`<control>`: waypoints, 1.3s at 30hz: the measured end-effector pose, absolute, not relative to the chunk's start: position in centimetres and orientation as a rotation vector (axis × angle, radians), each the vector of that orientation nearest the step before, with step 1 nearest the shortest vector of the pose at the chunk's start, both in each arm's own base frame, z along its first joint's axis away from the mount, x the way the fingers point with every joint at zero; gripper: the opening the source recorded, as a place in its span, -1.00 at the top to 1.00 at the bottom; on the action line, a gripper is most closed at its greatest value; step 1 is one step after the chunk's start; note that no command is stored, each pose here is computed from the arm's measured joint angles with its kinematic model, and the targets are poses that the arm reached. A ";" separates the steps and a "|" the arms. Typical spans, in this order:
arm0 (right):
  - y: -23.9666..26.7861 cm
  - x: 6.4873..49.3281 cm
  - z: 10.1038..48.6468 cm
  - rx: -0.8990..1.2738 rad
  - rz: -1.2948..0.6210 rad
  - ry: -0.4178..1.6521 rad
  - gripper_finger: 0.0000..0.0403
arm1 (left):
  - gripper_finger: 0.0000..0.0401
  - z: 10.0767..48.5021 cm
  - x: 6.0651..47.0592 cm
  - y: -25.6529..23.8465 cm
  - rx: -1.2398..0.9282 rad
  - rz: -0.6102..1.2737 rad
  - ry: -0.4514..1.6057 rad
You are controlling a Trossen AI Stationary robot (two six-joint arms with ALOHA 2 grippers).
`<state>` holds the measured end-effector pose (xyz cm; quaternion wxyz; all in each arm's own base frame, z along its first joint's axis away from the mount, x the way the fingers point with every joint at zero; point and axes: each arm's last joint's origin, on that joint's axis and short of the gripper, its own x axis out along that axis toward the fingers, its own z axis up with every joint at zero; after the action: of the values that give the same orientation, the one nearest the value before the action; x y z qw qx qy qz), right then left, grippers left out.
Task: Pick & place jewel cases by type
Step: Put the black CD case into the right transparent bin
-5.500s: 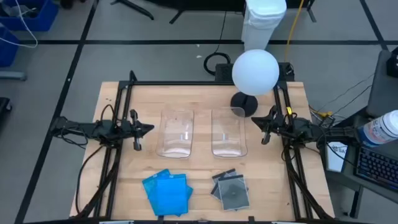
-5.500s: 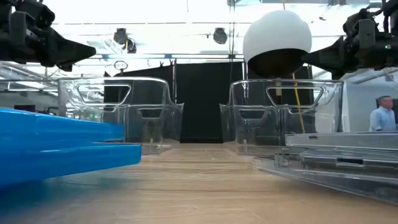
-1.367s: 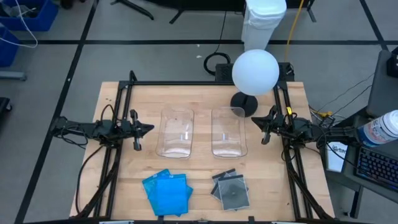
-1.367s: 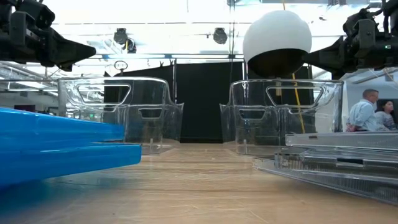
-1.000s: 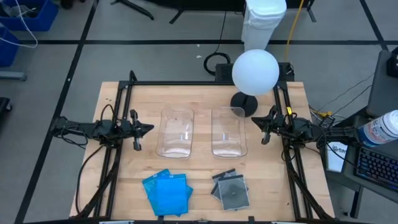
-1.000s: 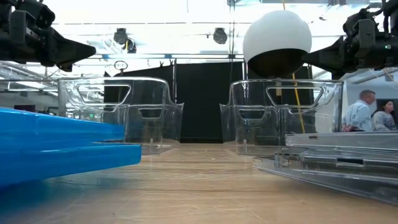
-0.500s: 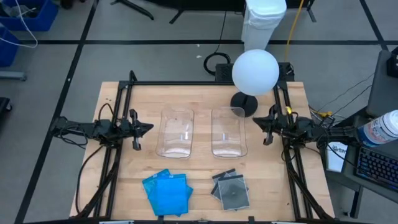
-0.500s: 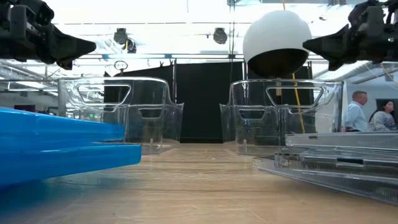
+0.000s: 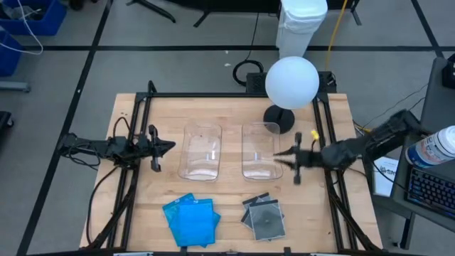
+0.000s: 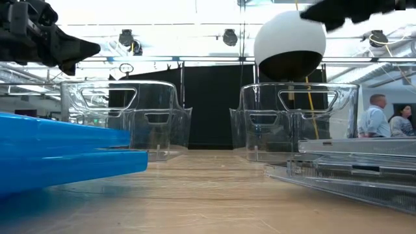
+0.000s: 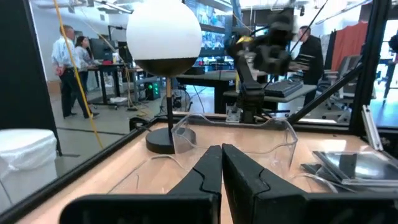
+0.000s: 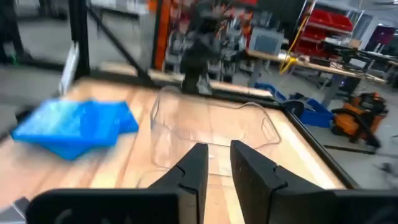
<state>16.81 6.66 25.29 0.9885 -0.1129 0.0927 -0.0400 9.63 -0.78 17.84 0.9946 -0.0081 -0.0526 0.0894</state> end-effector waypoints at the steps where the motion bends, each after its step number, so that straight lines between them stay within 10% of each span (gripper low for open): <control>1: 7.9 17.6 25.7 -0.283 -0.077 0.235 0.66 | 0.89 17.8 9.6 -0.8 -0.043 0.177 -0.104; 9: 16.8 21.4 30.3 -0.389 -0.102 0.518 0.68 | 0.89 17.3 9.7 -0.8 -0.105 0.171 -0.056; 24: 25.7 19.2 29.6 0.209 -0.322 1.245 0.71 | 0.89 17.5 9.6 -0.6 -0.132 0.233 -0.083; 39: 28.4 14.0 22.5 0.667 -0.576 0.724 0.71 | 0.89 17.3 9.6 -0.5 -0.043 0.272 -0.059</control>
<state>13.97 28.36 22.45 0.8418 0.3157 0.3427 -0.2725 9.61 -0.54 17.33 0.9901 -0.0213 -0.0295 0.1356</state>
